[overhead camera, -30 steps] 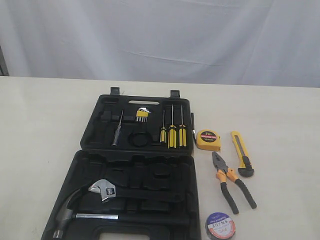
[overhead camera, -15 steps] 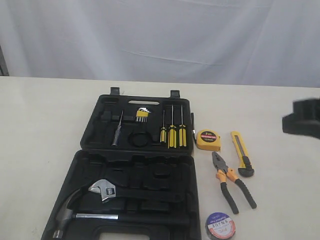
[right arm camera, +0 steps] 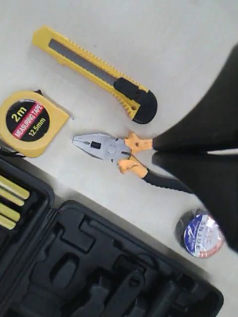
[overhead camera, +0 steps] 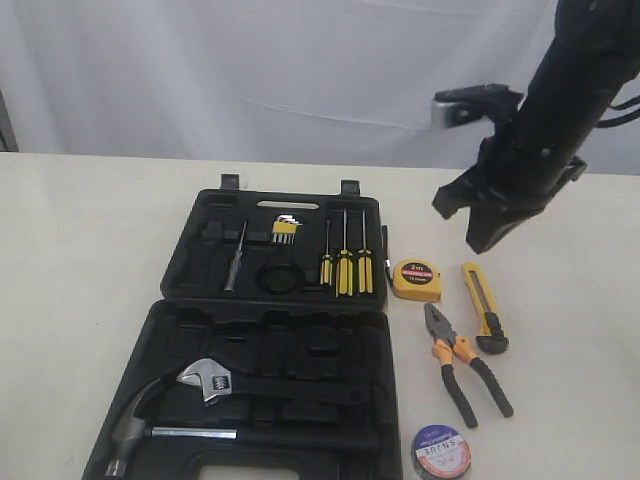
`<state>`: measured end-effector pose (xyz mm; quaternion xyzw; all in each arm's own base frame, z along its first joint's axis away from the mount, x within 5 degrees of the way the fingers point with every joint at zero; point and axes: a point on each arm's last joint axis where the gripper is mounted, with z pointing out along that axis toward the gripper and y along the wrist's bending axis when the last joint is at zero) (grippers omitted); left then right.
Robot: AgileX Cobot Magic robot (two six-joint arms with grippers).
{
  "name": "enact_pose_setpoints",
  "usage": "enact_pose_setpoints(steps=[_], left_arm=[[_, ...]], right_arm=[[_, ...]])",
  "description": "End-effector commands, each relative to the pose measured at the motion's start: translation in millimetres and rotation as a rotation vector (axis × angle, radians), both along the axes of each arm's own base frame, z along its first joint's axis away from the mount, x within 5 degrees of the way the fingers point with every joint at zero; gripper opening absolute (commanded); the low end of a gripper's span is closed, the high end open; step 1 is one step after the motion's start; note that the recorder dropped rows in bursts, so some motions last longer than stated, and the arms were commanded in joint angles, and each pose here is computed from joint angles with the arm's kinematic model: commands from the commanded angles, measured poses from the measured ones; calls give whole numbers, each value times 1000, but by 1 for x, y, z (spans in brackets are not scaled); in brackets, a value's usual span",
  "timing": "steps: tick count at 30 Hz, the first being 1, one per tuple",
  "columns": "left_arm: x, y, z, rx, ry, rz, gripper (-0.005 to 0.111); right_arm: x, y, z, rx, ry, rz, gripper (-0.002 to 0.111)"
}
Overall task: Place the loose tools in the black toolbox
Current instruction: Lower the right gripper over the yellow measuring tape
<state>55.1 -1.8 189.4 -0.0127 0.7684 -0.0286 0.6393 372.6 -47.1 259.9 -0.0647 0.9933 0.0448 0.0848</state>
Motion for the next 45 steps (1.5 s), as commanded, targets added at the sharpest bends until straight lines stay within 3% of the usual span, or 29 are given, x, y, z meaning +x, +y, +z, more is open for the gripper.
enact_pose_setpoints(steps=[1, 5, 9, 11, 13, 15, 20, 22, 27, 29, 37, 43, 45], left_arm=[[0, 0, -1, -2, -1, -2, 0], [0, 0, -1, -2, -1, -2, 0], [0, 0, -1, -2, -1, -2, 0], [0, 0, -1, -2, -1, -2, 0], [0, 0, -1, -2, -1, -2, 0], [0, 0, -1, -2, -1, -2, 0], [0, 0, -1, -2, -1, -2, 0], [0, 0, -1, -2, -1, -2, 0], [0, 0, -1, -2, -1, -2, 0], [0, 0, -1, -2, -1, -2, 0], [0, 0, -1, -2, -1, -2, 0], [0, 0, -1, -2, -1, -2, 0], [0, 0, -1, -2, -1, -2, 0]], right_arm=[[15, 5, -25, -33, 5, 188, -1], [28, 13, -41, -84, -63, 440, -1], [44, 15, -61, -72, -143, 420, -1], [48, 19, -62, -104, -177, 484, -1], [49, 21, -60, -191, -187, 688, -1], [49, 18, -56, -264, -177, 777, -1], [49, 16, -53, -284, -154, 758, 3], [49, 16, -53, -284, -154, 758, 13], [50, 15, -52, -294, -173, 758, 51], [50, 15, -52, -296, -171, 755, 59], [52, 14, -58, -294, -158, 735, 58], [56, 13, -87, -259, -96, 718, 59], [58, 13, -94, -259, -85, 719, 70]])
